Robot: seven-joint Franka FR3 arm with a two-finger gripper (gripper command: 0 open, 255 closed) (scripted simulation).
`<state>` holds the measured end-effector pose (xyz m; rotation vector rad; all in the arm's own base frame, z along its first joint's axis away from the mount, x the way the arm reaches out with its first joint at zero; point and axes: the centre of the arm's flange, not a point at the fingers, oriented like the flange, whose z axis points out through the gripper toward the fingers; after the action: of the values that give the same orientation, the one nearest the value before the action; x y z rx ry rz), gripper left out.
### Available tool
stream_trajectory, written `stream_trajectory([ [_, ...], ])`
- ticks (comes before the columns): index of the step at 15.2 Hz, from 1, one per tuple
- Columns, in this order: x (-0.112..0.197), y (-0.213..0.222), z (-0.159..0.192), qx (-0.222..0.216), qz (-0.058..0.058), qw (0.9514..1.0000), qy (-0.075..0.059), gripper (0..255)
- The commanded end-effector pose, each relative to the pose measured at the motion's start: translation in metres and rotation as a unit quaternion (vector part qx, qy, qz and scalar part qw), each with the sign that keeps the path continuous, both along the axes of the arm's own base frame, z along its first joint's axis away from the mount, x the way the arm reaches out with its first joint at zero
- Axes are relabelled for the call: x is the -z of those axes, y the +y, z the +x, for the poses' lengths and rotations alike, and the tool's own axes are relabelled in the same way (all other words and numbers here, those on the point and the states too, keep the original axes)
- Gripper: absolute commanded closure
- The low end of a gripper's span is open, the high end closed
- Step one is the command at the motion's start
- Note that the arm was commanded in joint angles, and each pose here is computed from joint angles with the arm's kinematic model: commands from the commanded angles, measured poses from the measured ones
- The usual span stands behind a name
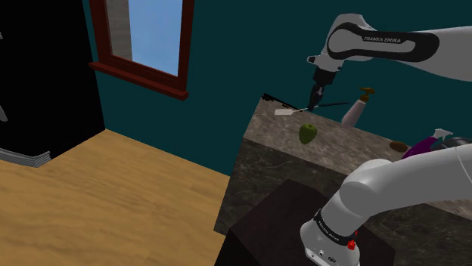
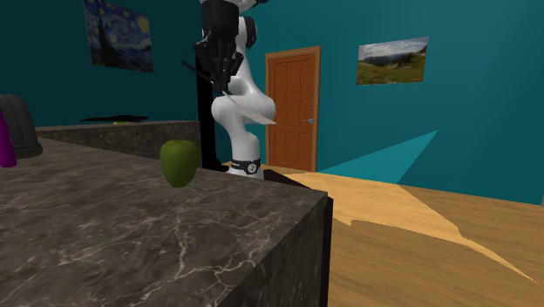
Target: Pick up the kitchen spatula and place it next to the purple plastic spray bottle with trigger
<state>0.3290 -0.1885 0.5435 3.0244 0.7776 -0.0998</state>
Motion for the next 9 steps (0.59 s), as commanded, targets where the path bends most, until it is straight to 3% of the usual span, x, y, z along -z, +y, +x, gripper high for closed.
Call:
stream_trajectory([
  [1, -0.012, 0.0, 0.0, 0.0, 0.0, 1.0, 0.0, 255],
  [9, -0.054, 0.0, 0.0, 0.0, 0.0, 1.0, 0.0, 255],
])
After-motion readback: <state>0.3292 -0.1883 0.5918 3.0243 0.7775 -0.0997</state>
